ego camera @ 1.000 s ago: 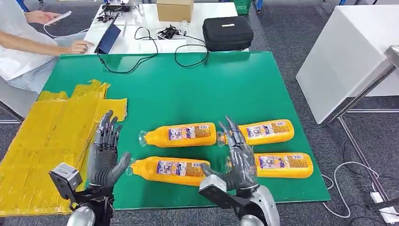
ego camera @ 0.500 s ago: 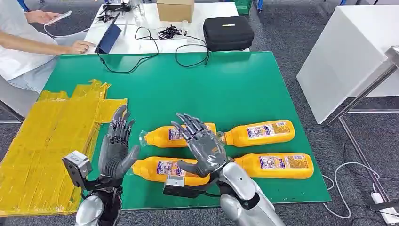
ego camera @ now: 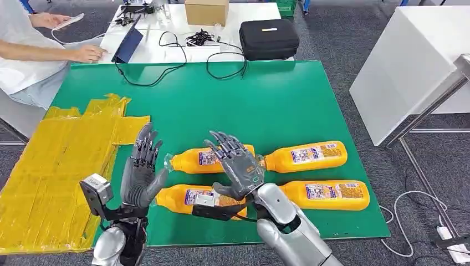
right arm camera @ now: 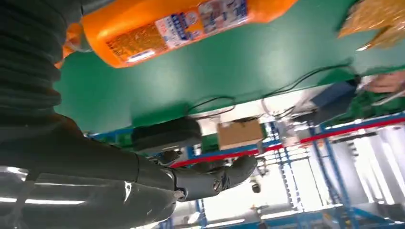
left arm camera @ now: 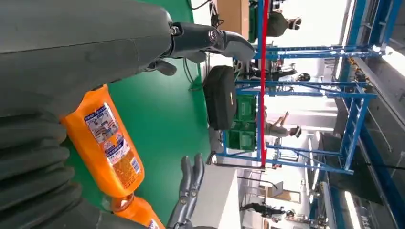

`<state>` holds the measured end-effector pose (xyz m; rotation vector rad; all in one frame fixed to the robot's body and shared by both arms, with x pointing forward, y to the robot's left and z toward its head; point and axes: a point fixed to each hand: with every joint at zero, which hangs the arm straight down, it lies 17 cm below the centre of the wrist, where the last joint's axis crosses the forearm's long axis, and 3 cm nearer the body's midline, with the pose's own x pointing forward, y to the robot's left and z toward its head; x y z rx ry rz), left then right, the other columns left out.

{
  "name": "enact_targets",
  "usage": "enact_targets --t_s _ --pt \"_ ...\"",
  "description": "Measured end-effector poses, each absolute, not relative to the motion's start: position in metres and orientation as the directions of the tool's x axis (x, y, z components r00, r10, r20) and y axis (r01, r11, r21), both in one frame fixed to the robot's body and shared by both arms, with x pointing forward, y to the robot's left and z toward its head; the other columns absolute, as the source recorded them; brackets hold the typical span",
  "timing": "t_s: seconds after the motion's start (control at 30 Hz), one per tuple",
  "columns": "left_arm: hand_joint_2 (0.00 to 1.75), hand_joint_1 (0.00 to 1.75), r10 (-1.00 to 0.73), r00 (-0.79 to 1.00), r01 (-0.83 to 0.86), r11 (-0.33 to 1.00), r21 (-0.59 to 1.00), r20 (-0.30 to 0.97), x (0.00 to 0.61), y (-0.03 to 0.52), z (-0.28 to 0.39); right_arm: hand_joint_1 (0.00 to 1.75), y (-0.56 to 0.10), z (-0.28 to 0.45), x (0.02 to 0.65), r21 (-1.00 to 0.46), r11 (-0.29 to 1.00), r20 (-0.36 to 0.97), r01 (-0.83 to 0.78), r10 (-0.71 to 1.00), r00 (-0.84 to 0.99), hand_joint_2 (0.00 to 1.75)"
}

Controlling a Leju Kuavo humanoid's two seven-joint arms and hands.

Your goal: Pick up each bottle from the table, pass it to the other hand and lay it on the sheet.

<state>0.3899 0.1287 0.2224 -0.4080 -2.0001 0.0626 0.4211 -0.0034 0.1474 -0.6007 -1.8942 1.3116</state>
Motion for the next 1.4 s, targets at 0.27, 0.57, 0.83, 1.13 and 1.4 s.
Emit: enact_targets --t_s 0.27,0.57,0.83,1.13,1.4 --pt "1.75 0.00 0.291 -0.399 0.226 0.950 -0.214 0.870 0.392 0.133 0.220 0.00 -0.031 0.152 0.444 -0.930 0.367 0.300 0.019 0.788 -0.537 1.75" --pt "1.75 0.00 0.285 -0.400 0.219 0.953 -0.211 0.871 0.393 0.136 0.219 0.00 -0.040 0.150 0.451 -0.935 0.354 0.289 0.030 0.806 -0.516 1.75" --pt "1.75 0.00 0.284 -0.400 0.218 0.953 -0.210 0.871 0.396 0.137 0.219 0.00 -0.034 0.139 0.465 -0.955 0.296 0.262 -0.021 0.810 -0.524 1.75" --pt "1.75 0.00 0.285 -0.399 0.221 0.952 -0.210 0.871 0.400 0.135 0.219 0.00 -0.027 0.135 0.477 -0.963 0.265 0.252 -0.054 0.807 -0.534 1.75" --pt "1.75 0.00 0.291 -0.397 0.227 0.950 -0.214 0.871 0.403 0.134 0.219 0.00 -0.014 0.145 0.486 -0.969 0.242 0.230 -0.053 0.795 -0.561 1.75"
